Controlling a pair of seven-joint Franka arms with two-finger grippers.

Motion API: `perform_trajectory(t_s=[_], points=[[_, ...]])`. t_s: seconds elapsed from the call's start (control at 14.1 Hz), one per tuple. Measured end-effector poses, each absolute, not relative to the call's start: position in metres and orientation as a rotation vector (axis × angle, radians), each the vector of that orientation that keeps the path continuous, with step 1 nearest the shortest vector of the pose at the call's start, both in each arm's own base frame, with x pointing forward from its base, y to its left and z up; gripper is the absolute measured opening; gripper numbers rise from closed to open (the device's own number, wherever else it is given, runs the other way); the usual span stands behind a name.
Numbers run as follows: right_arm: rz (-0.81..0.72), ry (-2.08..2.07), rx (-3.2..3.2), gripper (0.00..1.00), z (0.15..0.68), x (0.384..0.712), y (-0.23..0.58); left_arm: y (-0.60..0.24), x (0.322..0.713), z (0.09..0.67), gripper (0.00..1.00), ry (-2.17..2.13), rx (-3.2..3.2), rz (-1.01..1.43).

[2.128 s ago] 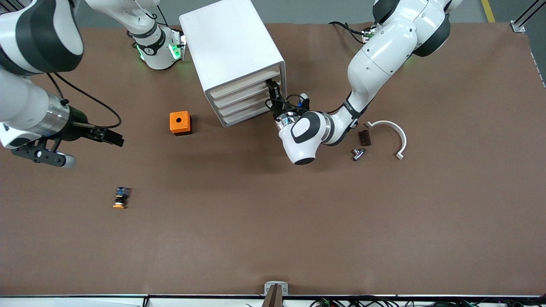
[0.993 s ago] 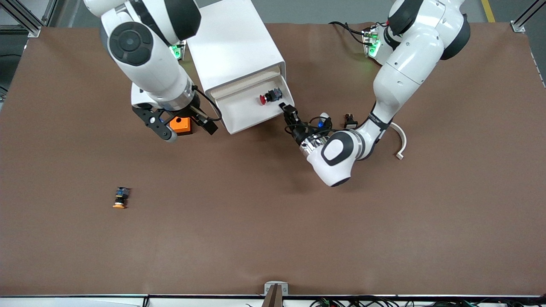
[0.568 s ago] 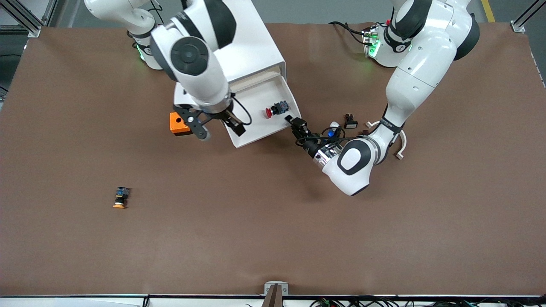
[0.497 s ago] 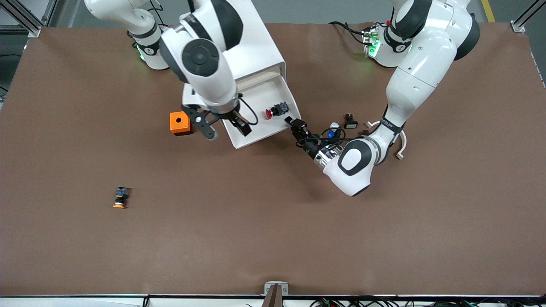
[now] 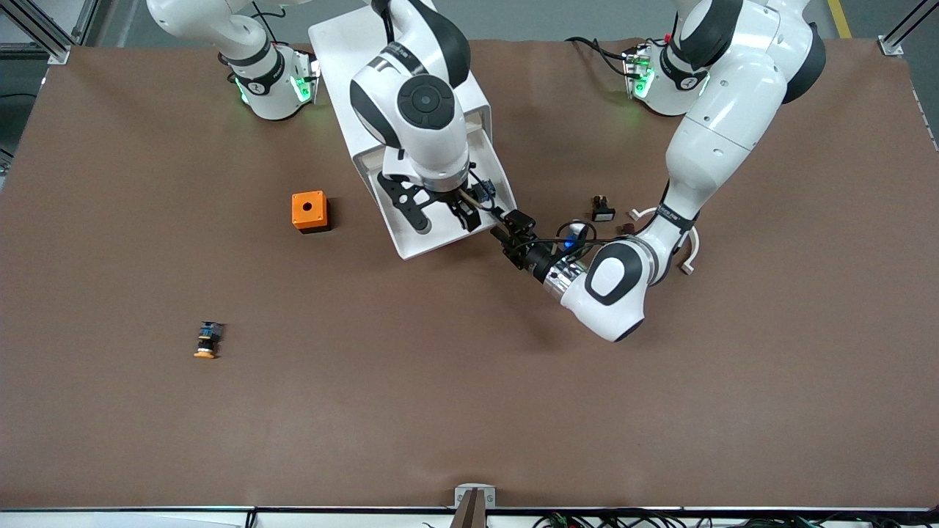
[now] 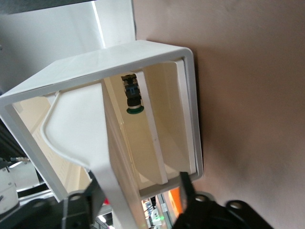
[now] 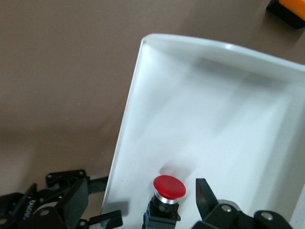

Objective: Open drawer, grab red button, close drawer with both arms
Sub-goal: 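Grasp the red button with the right gripper while the left gripper releases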

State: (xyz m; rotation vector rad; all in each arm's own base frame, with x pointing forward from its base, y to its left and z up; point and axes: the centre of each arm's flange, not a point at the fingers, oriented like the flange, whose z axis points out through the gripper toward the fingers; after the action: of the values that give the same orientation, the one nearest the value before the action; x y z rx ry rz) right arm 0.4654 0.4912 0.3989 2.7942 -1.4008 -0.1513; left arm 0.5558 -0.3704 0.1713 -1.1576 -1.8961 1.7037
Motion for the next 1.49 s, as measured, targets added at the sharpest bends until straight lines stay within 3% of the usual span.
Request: perform_trajectory(t_s=[0.21,0.85,1.06,1.21,1.35,1.42,1.49], points=[[-0.138,-1.421,2.780,1.00,0.396,0.451,0.505,-0.371,0.568,0.185,1.00,-1.910,-1.218,1.727],[-0.071,-1.524,2.734,1.00,0.346,0.408,0.540,-0.333,0.609,0.217,1.00,-1.738,-1.842,1.979],[-0.069,-1.529,2.732,0.98,0.345,0.403,0.545,-0.319,0.623,0.225,1.00,-1.584,-2.239,1.946],[-0.069,-1.530,2.732,0.94,0.345,0.401,0.546,-0.312,0.629,0.233,1.00,-1.410,-2.521,1.867],[-0.069,-1.530,2.731,0.77,0.345,0.401,0.546,-0.302,0.635,0.252,1.00,-1.202,-2.790,1.731],[-0.069,-1.529,2.731,0.77,0.344,0.400,0.547,-0.297,0.639,0.267,1.00,-1.116,-2.894,1.638],[-0.069,-1.527,2.730,0.68,0.344,0.400,0.547,-0.292,0.643,0.284,1.00,-1.053,-2.981,1.518]])
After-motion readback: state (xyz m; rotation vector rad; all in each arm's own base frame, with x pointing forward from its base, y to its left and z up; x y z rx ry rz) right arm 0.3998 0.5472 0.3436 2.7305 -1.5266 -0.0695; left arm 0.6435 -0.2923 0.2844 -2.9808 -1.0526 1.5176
